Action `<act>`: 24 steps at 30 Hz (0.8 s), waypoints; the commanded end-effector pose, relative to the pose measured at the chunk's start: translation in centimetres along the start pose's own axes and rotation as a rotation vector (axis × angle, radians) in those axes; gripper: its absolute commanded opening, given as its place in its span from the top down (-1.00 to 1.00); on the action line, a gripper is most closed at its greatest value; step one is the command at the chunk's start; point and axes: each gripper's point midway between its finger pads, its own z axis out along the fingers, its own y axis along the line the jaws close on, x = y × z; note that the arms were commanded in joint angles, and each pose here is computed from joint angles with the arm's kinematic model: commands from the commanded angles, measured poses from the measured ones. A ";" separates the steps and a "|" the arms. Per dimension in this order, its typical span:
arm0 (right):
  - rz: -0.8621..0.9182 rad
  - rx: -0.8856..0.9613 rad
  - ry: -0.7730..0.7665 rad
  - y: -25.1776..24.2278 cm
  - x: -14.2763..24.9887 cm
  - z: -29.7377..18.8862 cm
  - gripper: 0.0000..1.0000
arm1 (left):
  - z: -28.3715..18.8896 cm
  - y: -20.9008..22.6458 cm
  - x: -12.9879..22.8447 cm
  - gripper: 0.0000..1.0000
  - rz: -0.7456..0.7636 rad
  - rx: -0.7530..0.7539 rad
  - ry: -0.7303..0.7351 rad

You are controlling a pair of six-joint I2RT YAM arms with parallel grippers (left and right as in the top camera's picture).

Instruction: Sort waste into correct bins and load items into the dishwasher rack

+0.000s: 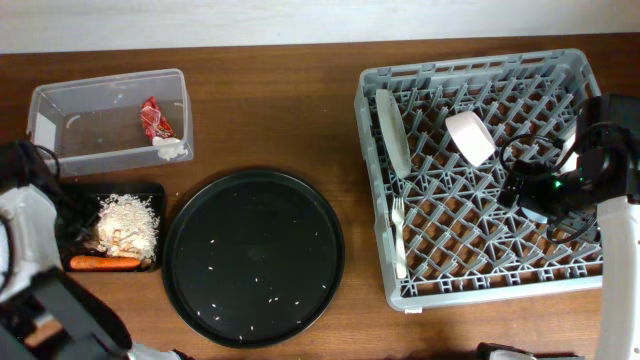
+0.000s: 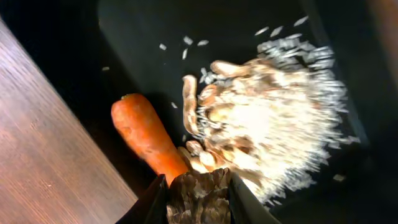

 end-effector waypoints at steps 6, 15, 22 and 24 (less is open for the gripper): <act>-0.003 0.000 0.002 -0.1 0.1 0.0 -0.97 | 2.8 0.1 0.6 -0.10 -0.008 -0.035 0.076; -0.003 -0.003 -0.009 0.0 -0.2 0.0 -0.97 | -4.9 -6.1 2.1 -0.32 0.169 0.127 0.033; -0.018 -0.059 0.008 1.0 -0.2 0.3 -0.97 | -9.5 -18.3 15.4 -0.42 0.895 0.247 -0.025; -0.167 -0.234 0.034 4.4 -0.1 0.5 -0.97 | -10.2 -19.4 19.0 -0.61 1.076 0.258 -0.023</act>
